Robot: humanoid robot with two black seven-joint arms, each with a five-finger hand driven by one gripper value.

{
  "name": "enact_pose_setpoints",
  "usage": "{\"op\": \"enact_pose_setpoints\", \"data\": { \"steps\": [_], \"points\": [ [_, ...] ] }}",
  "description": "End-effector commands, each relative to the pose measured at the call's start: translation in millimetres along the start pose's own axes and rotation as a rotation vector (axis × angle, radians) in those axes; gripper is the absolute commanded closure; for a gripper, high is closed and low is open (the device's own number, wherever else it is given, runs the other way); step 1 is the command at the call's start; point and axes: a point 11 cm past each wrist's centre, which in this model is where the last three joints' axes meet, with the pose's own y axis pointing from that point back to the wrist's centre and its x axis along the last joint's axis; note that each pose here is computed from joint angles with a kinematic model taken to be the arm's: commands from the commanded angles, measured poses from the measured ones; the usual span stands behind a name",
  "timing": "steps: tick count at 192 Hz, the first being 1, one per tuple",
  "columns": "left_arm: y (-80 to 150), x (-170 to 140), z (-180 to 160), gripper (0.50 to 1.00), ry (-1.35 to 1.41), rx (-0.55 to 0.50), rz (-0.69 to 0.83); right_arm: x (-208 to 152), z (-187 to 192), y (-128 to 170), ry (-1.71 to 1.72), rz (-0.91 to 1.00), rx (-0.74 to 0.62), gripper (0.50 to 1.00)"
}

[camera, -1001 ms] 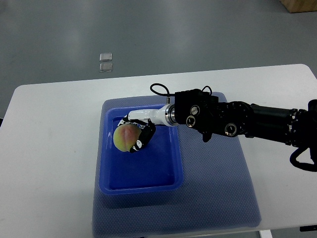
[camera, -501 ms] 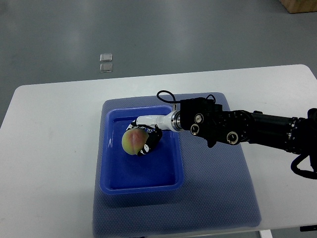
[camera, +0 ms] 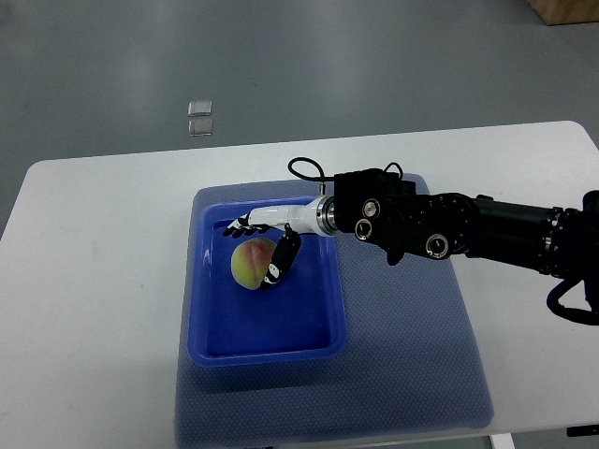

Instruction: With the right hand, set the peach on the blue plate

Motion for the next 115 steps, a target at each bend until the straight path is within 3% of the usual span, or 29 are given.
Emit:
{"op": "enact_pose_setpoints", "data": {
  "steps": [1, 17, 60, 69, 70, 92, 95, 115],
  "points": [
    [0.0, -0.3, -0.1, 0.500, 0.000, 0.000, -0.001, 15.5, -17.3, 3.2, 0.003, 0.029, 0.038, 0.566],
    [0.0, -0.3, -0.1, 0.500, 0.000, 0.000, -0.001, 19.7, -20.1, 5.7, -0.006, 0.039, 0.050, 0.566],
    [0.1, -1.9, 0.8, 0.500, -0.002, -0.001, -0.005, 86.3, -9.9, 54.9, -0.128, 0.216, 0.104, 0.566],
    [0.1, -1.9, 0.8, 0.500, -0.002, -0.001, -0.005, 86.4, -9.8, 55.0, -0.128, 0.216, 0.104, 0.566],
    [-0.1, -1.9, 0.0, 0.500, -0.001, 0.000, -0.005, 103.7, -7.3, 69.5, -0.201, 0.271, 0.139, 0.566],
    [0.0, -2.4, 0.8, 0.500, -0.002, -0.001, -0.007, 119.6, 0.1, 85.7, -0.328, 0.336, 0.195, 0.566],
    [-0.1, -2.9, 0.0, 0.500, -0.002, 0.000, -0.008, 133.1, 10.8, 101.3, -0.482, 0.415, 0.263, 0.566],
    [-0.1, -2.9, 0.0, 0.500, -0.002, 0.000, -0.008, 141.5, 18.3, 111.6, -0.625, 0.473, 0.340, 0.566]
  ]
}}
